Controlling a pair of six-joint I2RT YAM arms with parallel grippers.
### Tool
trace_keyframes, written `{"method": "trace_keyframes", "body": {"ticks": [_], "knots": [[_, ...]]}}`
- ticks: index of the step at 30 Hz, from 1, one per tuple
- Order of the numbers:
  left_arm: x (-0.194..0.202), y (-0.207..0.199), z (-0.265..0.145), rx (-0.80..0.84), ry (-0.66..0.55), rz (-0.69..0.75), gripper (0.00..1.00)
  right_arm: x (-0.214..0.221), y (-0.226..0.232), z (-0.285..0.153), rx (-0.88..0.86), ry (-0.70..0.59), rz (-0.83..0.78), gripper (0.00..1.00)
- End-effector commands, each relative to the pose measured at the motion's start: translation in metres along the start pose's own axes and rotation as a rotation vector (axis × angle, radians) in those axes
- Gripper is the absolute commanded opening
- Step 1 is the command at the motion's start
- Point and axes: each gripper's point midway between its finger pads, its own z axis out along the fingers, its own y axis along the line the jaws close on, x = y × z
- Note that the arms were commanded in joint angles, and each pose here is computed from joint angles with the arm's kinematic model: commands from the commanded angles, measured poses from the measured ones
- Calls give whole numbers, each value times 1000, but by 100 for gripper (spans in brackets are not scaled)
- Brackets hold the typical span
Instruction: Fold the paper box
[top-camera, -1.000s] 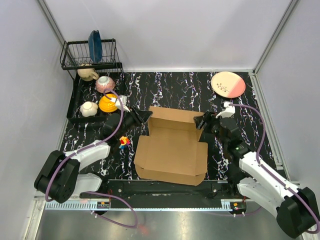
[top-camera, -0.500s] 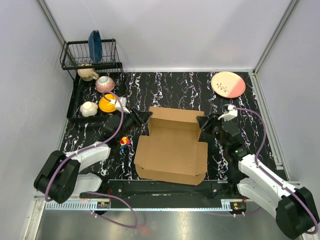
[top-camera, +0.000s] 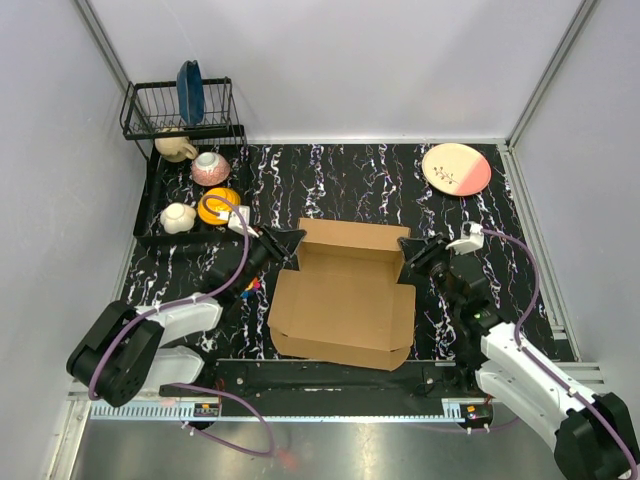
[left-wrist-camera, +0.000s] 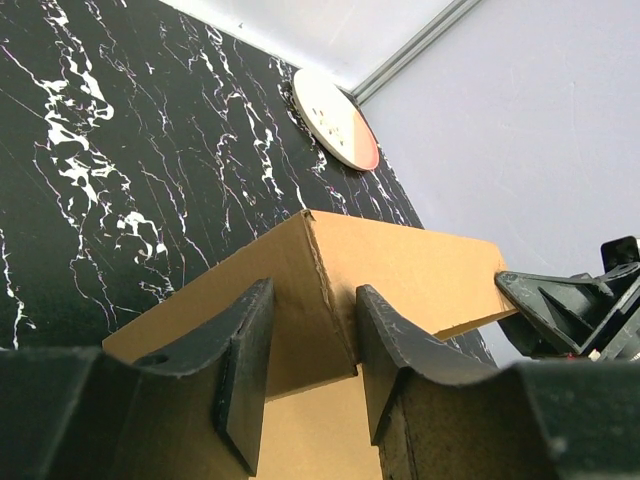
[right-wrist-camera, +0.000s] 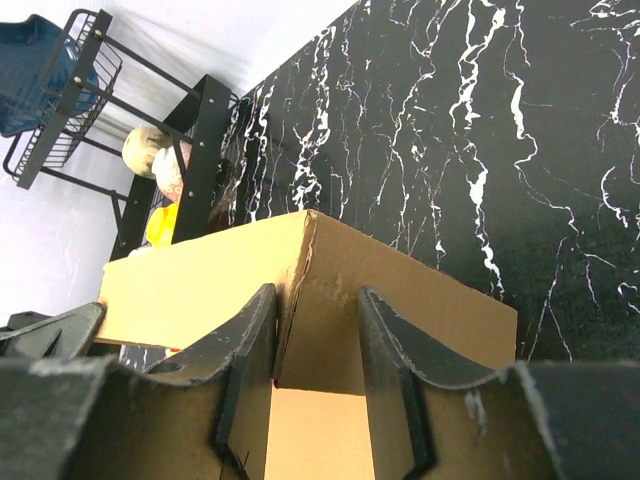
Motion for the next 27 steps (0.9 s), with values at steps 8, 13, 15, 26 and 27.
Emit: {"method": "trace_keyframes", "body": {"ticks": [8,13,15,26,27], "knots": [[58,38,-14,-107,150,-37,36,70,-88,-22,370,263,12,38],[71,51,-19,-144,177,-56,34,77,-94,-23,417,308,5,36],[75,53,-20,-147,183,-61,34,80,-96,-24,430,319,7,36],[77,55,-24,-150,181,-75,35,75,-92,-27,421,311,7,39],[73,51,-22,-143,175,-71,37,72,-92,-29,430,314,-7,43]]}}
